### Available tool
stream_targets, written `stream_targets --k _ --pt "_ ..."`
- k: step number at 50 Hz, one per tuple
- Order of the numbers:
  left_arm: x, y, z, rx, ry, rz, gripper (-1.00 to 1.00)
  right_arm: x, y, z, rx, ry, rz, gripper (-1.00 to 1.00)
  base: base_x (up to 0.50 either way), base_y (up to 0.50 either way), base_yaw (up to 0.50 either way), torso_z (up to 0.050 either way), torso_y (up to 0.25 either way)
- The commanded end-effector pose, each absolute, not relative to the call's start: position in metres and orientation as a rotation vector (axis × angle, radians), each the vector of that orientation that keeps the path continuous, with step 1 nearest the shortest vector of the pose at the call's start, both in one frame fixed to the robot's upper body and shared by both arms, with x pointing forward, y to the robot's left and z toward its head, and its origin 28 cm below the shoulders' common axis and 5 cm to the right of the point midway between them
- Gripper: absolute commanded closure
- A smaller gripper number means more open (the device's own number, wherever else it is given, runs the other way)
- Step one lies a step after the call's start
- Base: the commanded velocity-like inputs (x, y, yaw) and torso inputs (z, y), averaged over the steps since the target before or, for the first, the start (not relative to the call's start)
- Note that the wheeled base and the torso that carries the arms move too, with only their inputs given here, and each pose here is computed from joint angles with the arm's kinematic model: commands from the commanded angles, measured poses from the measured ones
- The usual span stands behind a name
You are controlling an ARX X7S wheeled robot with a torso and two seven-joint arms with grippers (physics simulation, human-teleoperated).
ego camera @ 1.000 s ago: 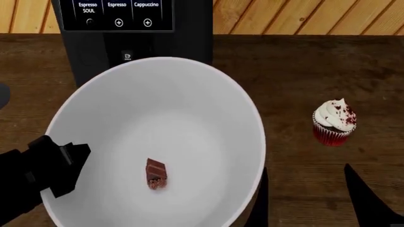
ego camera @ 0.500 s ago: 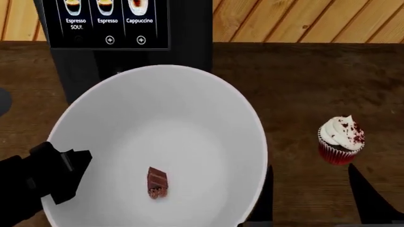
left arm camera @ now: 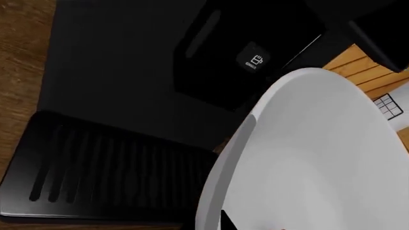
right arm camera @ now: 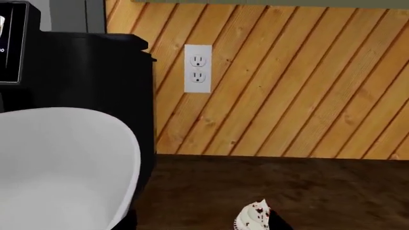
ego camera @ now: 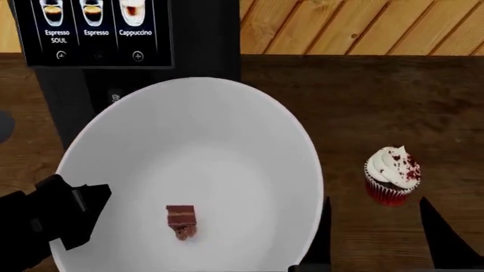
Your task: Pick up the bowl with cake and place it on the tray. Pick up the cupcake and place it on the tray.
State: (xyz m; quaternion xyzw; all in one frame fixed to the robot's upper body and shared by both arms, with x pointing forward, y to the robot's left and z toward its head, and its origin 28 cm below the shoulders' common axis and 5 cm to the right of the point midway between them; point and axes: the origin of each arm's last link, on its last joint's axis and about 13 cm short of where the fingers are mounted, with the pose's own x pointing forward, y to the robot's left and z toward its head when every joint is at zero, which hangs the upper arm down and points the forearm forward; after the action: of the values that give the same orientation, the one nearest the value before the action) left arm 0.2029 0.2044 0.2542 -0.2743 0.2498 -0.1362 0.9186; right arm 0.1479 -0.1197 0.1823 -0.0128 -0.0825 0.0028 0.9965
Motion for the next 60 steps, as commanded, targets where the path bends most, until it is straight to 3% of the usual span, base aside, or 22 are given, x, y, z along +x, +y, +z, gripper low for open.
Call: stream_targets --k 1,10,17,19,46,60 --pt "0.198 0.201 0.258 -0.599 0.542 -0.304 1.00 0.147 -0.117 0.182 -0.015 -0.155 0.037 -1.00 0.00 -0.50 0.00 0.000 0.000" --pt "0.197 0.200 0.258 -0.600 0.543 -0.305 1.00 0.152 -0.120 0.181 -0.048 -0.137 -0.013 -1.00 0.00 -0.04 0.00 0.000 0.000" --pt "0.196 0.202 0.258 -0.599 0.543 -0.300 1.00 0.170 -0.122 0.165 -0.149 0.014 -0.154 -1.00 0.00 0.00 0.00 0.000 0.000" --pt "0.196 0.202 0.258 -0.599 0.544 -0.299 1.00 0.175 -0.123 0.162 -0.172 0.046 -0.103 -1.00 0.00 0.00 0.00 0.000 0.000" --pt "0.193 0.207 0.259 -0.604 0.546 -0.299 1.00 0.239 -0.121 0.136 -0.183 0.024 -0.099 -1.00 0.00 0.00 0.00 0.000 0.000" --pt "0.170 0.208 0.265 -0.612 0.534 -0.308 1.00 0.259 -0.120 0.133 -0.185 0.033 -0.122 -1.00 0.00 0.00 0.00 0.000 0.001"
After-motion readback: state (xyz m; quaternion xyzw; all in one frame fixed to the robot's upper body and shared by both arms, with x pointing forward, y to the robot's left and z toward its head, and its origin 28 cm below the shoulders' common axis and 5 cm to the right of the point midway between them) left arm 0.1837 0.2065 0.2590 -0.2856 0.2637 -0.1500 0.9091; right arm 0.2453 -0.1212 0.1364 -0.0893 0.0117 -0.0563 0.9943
